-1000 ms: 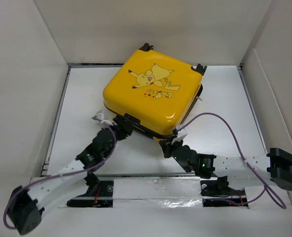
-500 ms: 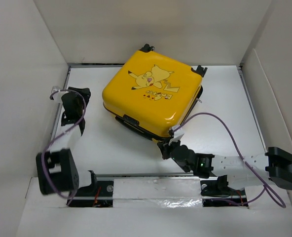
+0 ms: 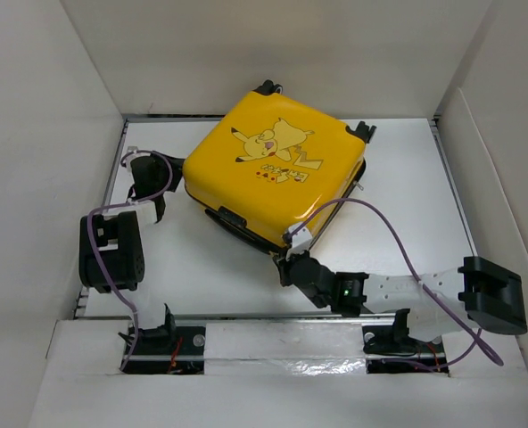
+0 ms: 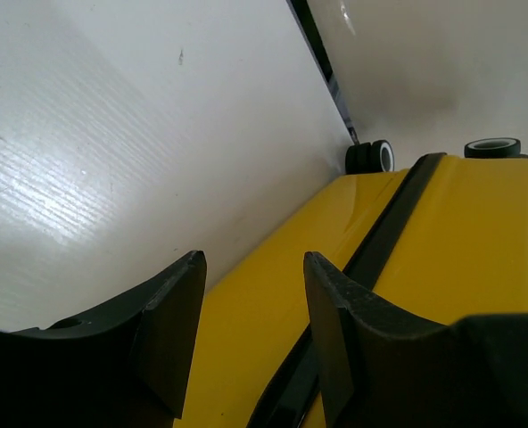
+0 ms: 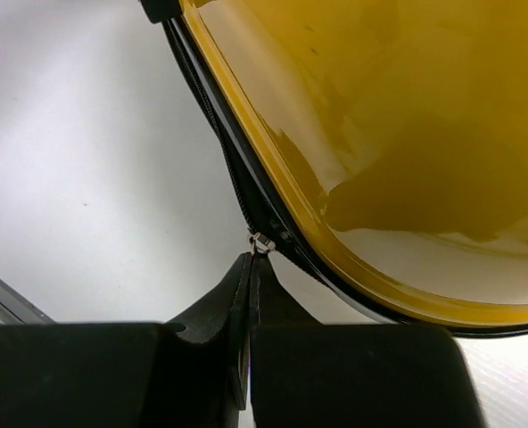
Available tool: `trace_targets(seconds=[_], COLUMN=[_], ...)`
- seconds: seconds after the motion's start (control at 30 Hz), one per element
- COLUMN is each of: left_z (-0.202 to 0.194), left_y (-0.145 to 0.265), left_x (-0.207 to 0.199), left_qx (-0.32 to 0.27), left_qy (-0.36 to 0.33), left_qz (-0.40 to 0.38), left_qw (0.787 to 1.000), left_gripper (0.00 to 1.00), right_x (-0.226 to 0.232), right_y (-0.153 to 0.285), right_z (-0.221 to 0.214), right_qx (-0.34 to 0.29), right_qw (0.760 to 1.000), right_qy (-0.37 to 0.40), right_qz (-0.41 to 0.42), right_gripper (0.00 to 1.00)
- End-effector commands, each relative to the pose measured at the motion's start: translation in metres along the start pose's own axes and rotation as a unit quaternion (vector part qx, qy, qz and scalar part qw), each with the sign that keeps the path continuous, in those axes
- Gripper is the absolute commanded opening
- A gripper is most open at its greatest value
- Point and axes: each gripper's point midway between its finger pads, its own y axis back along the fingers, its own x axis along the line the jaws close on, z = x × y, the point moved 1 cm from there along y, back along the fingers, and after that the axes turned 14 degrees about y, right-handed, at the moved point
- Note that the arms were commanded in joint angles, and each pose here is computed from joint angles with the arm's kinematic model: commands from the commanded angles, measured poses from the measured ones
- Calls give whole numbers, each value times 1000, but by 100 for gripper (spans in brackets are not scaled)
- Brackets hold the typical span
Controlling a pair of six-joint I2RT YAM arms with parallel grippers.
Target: Pack the luggage
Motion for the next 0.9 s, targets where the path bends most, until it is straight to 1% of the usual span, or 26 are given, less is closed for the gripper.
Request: trace_targets(seconds=[0.0,0.03,0.07,0.1,0.13,0.17,0.2,0.23,0.27,0.3,0.33,0.37,0.4,0.43,0.47,0.5,0.53,0.57,0.6,0.63,0.67,0.73,0.8,0.83,0.87], left_z=[-42,-49,-71,-81,-88,-97,-115,-126,-135,-153,-158,-164,-167,-168,-168,-168,-169,-171,-170,-171,-170,-167,-163,-162,-160], left_y=[15,17,26,29,33,39,45,50,55,62,65,72,76,81,89,93,98,105,108,113,116,117,122,124,126], left_x=[-40,-36,-45,-43,-33,-33,-34,-19,-16,-13,-9,4,6,11,20,23,28,34,34,43,39,44,45,44,39], left_qx=[60,55,67,66,58,63,79,88,96,113,116,121,123,127,128,131,134,137,136,140,140,131,123,120,115], left_qy=[-35,-42,-68,-78,-84,-89,-91,-92,-95,-102,-107,-109,-109,-103,-100,-97,-96,-97,-95,-94,-91,-94,-100,-104,-104], left_qz=[-88,-82,-96,-93,-83,-90,-103,-93,-96,-101,-99,-89,-95,-93,-95,-96,-96,-95,-99,-96,-105,-98,-101,-101,-108], left_qw=[994,994,991,990,991,990,987,987,986,983,983,983,982,982,982,982,982,981,981,981,980,982,982,982,982], left_gripper=[45,45,45,46,46,46,46,45,45,45,45,45,45,45,45,45,45,45,45,45,45,45,45,45,46], right_x=[42,40,38,37,37,39,42,48,55,63,73,82,93,102,113,121,137,145,159,173,179,189,188,184,179], right_y=[11,13,15,17,20,21,20,19,13,10,7,-3,-7,-12,-24,-29,-31,-35,-42,-43,-46,-47,-42,-28,-20], right_z=[35,39,39,42,46,52,55,58,54,68,71,67,86,91,80,85,107,110,102,117,117,116,116,129,121], right_qx=[-33,-38,-35,-38,-44,-52,-54,-54,-47,-57,-59,-55,-71,-74,-60,-63,-81,-84,-79,-94,-91,-93,-88,-98,-89], right_qw=[996,996,996,996,996,995,994,993,992,991,988,988,985,983,982,980,974,972,970,967,965,965,962,959,957], right_qy=[-14,-11,-9,-10,-9,-8,-4,5,16,14,25,35,32,46,59,64,63,66,72,65,66,76,81,73,78], right_qz=[80,80,79,79,84,90,96,108,113,121,137,143,151,162,169,177,201,210,218,229,236,235,244,256,264], right_gripper=[0,0,0,0,0,0,0,0,0,0,0,0,0,0,0,0,0,0,0,0,0,0,0,0,0])
